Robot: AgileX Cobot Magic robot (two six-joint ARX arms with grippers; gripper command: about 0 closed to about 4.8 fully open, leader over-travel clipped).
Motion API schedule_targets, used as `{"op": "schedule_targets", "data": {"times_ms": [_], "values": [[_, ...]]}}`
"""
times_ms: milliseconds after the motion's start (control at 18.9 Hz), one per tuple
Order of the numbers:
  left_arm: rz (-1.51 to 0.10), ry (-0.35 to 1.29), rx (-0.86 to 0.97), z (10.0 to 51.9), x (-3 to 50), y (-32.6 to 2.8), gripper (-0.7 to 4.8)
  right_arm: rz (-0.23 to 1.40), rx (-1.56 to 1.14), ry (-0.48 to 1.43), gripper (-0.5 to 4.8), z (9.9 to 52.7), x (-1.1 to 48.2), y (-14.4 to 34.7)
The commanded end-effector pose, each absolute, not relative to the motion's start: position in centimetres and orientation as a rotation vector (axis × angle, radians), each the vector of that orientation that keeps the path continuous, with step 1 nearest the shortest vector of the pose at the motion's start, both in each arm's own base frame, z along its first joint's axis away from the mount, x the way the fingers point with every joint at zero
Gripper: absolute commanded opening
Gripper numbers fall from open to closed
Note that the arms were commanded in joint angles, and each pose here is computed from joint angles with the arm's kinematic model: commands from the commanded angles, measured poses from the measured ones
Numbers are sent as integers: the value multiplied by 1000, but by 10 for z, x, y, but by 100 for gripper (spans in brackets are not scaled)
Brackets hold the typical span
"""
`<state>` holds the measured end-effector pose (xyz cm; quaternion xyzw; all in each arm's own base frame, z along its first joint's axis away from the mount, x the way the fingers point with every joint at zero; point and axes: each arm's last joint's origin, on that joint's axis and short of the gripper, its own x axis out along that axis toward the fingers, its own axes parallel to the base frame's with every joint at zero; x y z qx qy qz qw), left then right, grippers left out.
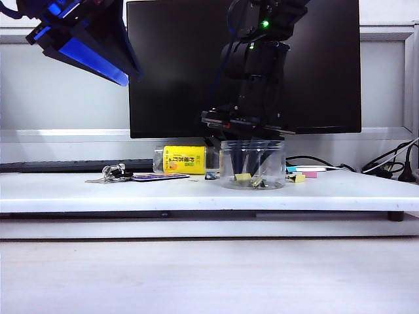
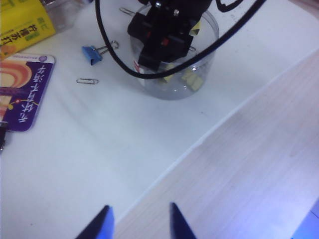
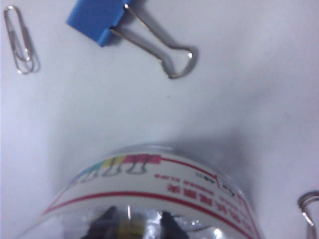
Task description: Take the clips out of the round transparent plastic box and place them on the table.
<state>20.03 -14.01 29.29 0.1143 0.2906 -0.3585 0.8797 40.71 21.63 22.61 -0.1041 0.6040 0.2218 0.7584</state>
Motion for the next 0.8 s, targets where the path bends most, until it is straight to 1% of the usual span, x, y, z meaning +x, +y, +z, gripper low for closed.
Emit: {"op": "schedule_targets", "data": {"times_ms": [53,212,318,477,796], "values": [[-751,587,239,295,200,-140,156,509,-209,1389,116,188,413,221],[-728,583,252,295,201,-140,156,512,-216,1383,113,188,412,224],[-731,580,262,295,201,-140,156,521,-217,1374,79,188,412,227],[-731,580,261,295,201,-140,156,540,-223,1364,79,184,410,235],[-730,597,265,293,200,-139,156,549,-258,1408,80,161,406,249]]}}
